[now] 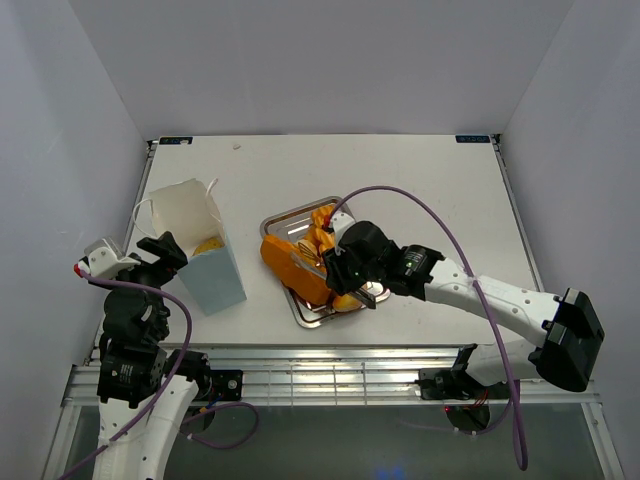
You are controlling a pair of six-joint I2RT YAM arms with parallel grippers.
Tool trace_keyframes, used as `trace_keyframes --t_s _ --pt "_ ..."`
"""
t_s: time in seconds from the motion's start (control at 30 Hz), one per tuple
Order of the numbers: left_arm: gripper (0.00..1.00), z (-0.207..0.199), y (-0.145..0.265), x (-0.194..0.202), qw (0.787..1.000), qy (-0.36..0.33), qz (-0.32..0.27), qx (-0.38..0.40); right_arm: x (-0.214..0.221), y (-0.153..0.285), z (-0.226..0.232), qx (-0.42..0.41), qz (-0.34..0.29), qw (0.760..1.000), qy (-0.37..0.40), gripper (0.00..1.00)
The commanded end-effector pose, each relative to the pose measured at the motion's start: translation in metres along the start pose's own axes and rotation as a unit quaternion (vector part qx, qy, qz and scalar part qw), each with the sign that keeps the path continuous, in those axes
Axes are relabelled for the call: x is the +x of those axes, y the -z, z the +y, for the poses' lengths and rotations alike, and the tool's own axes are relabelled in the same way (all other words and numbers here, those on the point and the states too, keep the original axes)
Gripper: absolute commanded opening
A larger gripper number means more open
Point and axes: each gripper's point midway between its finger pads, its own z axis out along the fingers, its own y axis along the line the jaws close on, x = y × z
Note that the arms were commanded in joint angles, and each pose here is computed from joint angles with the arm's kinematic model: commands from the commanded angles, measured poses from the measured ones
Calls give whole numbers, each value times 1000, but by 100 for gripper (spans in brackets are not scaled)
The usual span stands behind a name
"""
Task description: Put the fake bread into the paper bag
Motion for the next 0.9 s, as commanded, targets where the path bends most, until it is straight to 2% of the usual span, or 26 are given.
trace_keyframes --t_s 0.0,0.4,0.87 --pt "95 -3 0 -1 1000 0 -2 9 -17 6 4 -8 -38 999 0 44" --pt "95 -3 0 0 1000 -1 -1 9 -24 15 17 -45 -56 997 1 49" --pt "95 -4 1 -1 1000 0 -1 10 -6 7 3 -13 -25 1000 1 52"
